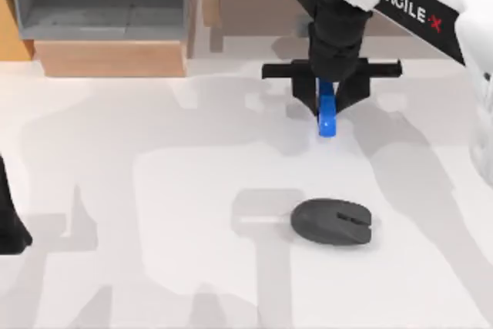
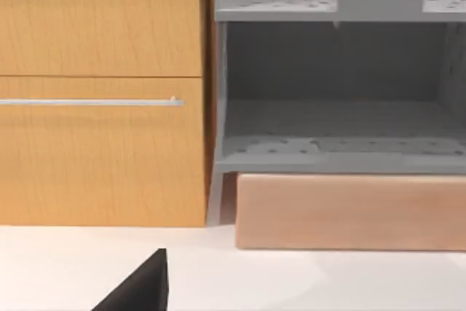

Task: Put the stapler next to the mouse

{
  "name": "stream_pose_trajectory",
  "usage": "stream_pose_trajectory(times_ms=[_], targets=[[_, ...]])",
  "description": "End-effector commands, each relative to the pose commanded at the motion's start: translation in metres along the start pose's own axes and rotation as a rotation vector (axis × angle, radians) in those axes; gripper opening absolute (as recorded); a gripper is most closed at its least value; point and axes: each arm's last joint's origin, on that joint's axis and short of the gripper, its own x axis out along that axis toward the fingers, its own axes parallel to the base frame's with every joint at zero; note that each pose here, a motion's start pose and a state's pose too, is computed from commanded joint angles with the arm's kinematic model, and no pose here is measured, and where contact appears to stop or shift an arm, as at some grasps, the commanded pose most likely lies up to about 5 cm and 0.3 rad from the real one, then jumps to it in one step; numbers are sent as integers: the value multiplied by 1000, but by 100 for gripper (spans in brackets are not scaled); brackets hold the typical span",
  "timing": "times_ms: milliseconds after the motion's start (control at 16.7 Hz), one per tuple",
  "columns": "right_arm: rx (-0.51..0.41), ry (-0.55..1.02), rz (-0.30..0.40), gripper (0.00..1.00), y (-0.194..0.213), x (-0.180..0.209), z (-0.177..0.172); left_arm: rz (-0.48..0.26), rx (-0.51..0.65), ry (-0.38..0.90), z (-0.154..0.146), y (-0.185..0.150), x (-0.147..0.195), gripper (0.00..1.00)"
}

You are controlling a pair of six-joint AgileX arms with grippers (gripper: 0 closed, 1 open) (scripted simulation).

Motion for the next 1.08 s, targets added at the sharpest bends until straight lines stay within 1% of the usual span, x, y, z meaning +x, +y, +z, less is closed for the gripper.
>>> stream_pose_trajectory(times_ms=[120, 360, 1080], targets=[[12, 16, -4, 0, 1, 9, -1, 0, 0, 0, 0, 0, 0, 100], [12, 16, -4, 0, 1, 9, -1, 0, 0, 0, 0, 0, 0, 100], [12, 16, -4, 90, 1, 9, -1, 0, 0, 0, 0, 0, 0, 100]])
